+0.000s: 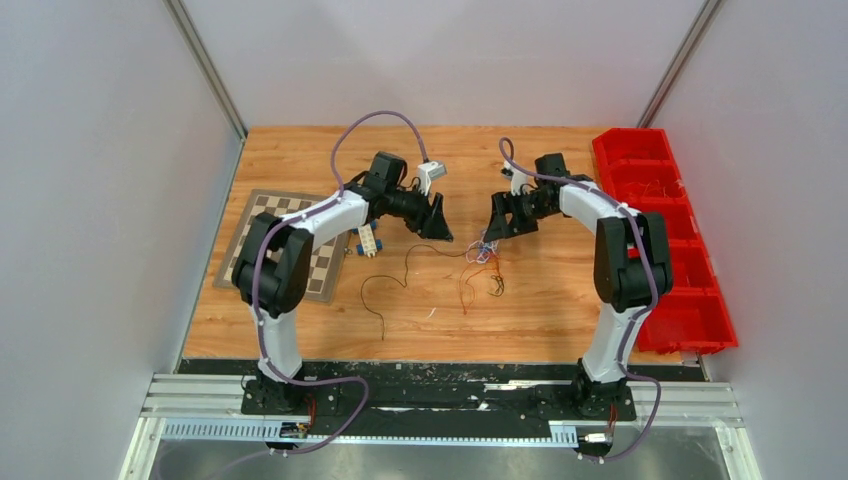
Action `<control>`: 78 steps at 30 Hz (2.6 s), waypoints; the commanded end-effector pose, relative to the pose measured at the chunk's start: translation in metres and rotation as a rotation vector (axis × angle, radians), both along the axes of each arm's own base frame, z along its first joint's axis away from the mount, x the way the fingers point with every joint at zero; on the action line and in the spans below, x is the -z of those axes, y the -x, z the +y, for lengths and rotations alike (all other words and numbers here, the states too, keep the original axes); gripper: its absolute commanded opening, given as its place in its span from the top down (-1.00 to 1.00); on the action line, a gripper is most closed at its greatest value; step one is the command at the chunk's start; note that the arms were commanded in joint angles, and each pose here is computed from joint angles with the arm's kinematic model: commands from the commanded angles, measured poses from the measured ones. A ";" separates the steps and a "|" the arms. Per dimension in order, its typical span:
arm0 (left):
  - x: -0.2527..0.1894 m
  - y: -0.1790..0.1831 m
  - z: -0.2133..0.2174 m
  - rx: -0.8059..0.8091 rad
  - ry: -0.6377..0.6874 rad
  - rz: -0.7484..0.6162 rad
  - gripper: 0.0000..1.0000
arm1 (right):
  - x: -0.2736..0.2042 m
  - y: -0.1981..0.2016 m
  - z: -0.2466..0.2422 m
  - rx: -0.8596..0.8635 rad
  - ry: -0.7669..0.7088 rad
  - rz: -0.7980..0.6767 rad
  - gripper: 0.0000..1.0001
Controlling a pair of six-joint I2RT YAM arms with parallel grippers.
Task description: Untangle the cables
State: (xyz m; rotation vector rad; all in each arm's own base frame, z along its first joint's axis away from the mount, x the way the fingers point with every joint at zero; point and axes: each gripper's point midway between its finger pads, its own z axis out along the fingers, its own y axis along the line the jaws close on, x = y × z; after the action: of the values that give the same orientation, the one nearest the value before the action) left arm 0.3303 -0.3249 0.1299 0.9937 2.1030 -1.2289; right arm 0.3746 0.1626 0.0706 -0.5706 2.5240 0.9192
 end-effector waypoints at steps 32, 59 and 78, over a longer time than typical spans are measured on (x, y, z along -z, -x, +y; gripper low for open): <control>-0.120 -0.002 -0.070 -0.006 0.331 0.001 1.00 | 0.066 -0.008 -0.024 0.114 0.201 0.021 0.21; -0.346 0.021 0.056 -0.036 0.463 -0.436 1.00 | -0.043 0.006 -0.008 -0.102 0.089 -0.167 -0.56; -0.252 0.083 -0.004 0.376 0.383 -0.375 1.00 | -0.295 0.099 0.076 -0.453 -0.158 -0.811 -1.00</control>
State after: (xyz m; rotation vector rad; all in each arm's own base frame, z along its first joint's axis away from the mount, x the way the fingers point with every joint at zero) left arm 0.2691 -0.3182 0.3807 1.1963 1.4991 -1.3969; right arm 0.2744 0.2280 0.3774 -1.1620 1.5763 0.7766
